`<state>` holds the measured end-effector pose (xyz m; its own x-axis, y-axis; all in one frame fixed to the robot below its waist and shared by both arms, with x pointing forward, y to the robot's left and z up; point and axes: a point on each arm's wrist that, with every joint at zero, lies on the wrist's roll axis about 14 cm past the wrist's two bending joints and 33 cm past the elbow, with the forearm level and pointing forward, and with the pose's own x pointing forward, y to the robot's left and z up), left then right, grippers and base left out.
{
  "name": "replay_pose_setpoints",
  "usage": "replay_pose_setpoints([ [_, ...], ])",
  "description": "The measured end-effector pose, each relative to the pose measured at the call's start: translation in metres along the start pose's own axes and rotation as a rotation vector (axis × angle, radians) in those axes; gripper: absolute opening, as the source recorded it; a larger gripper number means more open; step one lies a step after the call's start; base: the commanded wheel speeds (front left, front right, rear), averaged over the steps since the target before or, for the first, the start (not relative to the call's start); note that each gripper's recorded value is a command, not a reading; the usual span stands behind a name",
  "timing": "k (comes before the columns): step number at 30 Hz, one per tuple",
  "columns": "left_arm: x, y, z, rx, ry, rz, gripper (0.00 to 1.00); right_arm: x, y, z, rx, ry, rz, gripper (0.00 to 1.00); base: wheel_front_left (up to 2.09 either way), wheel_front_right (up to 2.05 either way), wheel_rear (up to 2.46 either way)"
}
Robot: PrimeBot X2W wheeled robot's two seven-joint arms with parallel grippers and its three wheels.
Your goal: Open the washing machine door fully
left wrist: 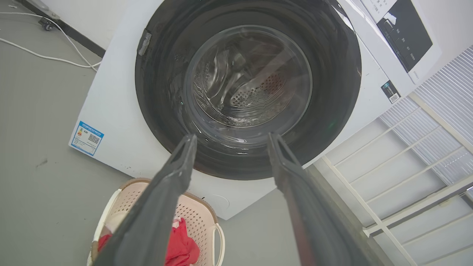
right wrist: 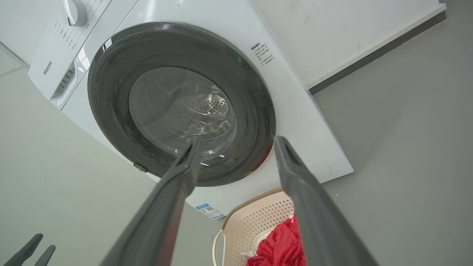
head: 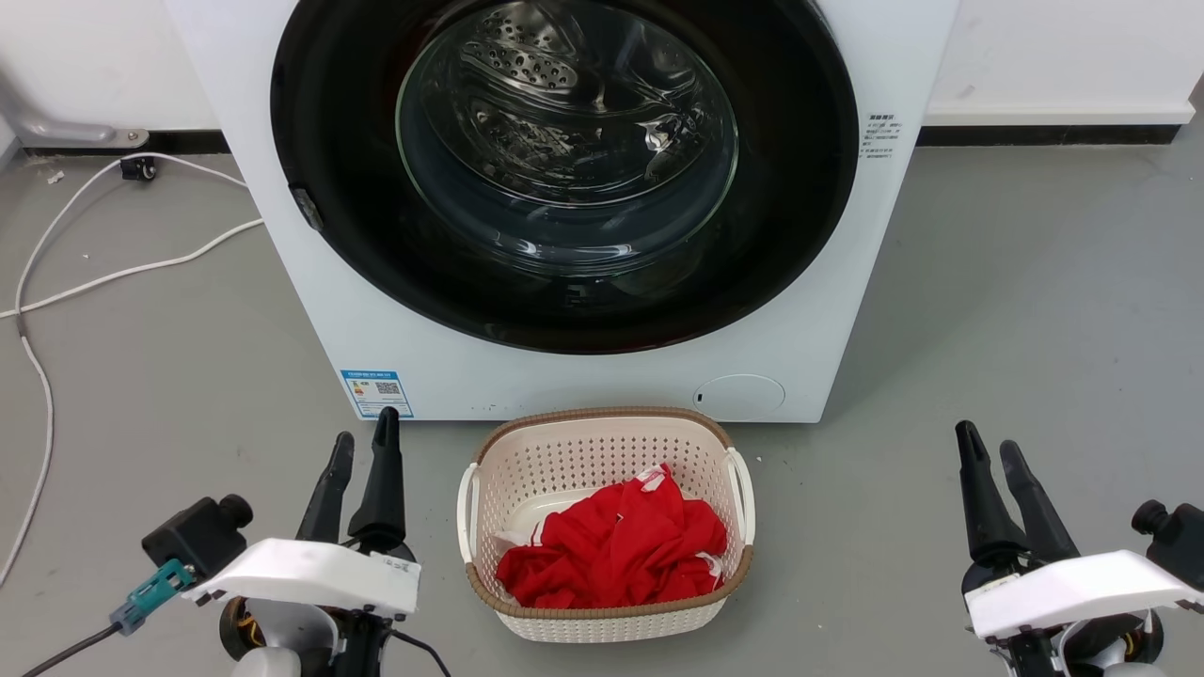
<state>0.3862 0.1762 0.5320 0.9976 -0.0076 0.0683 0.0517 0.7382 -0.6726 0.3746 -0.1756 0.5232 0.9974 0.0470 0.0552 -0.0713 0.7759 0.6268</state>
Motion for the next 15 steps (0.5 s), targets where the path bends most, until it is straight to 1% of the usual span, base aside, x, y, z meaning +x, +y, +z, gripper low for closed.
replay_pose_setpoints([
  [15,0.0033,-0.0102,-0.0025,0.219,-0.008,-0.031,1.0,-0.0036,0.0048,0.0028,-0.195,-0.003,0.021,1.0,0.0,0.0,0.0],
])
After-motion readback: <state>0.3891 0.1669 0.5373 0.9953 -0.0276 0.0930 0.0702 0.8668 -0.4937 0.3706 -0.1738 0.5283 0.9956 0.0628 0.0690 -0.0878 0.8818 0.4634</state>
